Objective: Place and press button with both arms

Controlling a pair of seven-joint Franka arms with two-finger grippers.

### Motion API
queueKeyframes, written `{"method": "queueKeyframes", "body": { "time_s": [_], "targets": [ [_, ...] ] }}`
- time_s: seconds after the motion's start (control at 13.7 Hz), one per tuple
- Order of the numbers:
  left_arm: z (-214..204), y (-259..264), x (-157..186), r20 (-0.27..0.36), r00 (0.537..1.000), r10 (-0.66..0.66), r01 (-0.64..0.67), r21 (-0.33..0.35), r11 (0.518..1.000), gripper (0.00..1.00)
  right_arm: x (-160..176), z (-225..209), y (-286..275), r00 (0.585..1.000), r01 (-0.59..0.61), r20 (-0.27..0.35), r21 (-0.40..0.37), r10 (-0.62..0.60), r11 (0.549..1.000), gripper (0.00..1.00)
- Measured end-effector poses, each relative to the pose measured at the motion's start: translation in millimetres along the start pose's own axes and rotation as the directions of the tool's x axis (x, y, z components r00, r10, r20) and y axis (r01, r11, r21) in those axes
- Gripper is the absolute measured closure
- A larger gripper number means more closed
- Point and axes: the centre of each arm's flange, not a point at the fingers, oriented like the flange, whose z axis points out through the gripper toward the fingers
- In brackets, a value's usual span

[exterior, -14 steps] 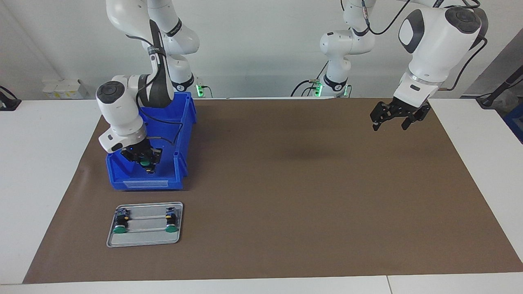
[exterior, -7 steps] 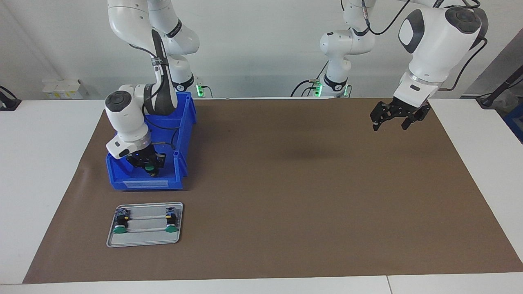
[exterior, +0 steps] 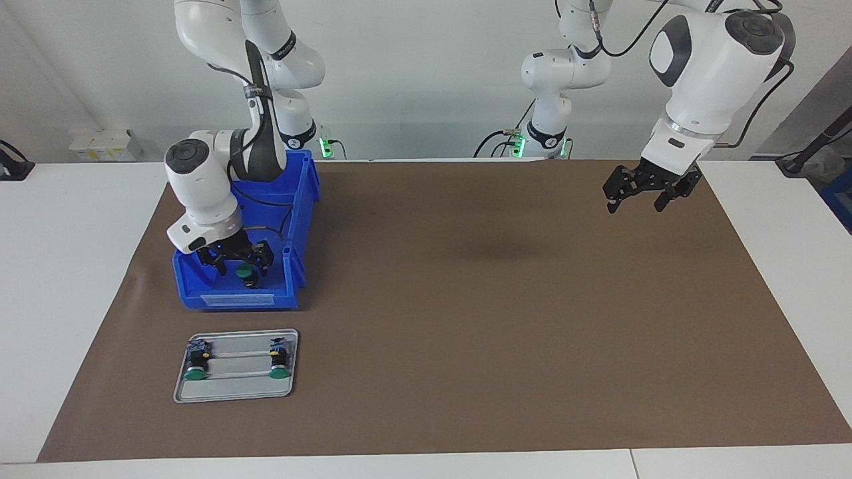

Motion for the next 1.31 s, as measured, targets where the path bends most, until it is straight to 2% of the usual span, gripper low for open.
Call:
{"method": "queueKeyframes", "body": {
  "time_s": [0.22,0.51,0.8,0.95,1.31],
  "targets": [
    [0.0,0.0,0.0,0.0,1.0,0.0,0.0,0.0,1.0,0.0,-0.5,-55.8,2.7,1.0,-0.024,-0.017,-0.002,0.024,1.0,0.0],
    [0.0,0.0,0.0,0.0,1.0,0.0,0.0,0.0,1.0,0.0,9.7,-147.3,4.7,0.999,-0.05,-0.001,0.025,0.05,0.998,0.0],
    [0.0,0.0,0.0,0.0,1.0,0.0,0.0,0.0,1.0,0.0,18.8,-220.7,8.2,0.998,-0.06,0.004,0.04,0.06,0.997,0.0],
    [0.0,0.0,0.0,0.0,1.0,0.0,0.0,0.0,1.0,0.0,20.2,-241.2,9.9,0.998,-0.062,0.012,0.039,0.062,0.997,0.0],
    [0.0,0.0,0.0,0.0,1.0,0.0,0.0,0.0,1.0,0.0,23.9,-252.8,9.9,0.998,-0.061,0.015,0.039,0.061,0.997,0.0]
  ]
}}
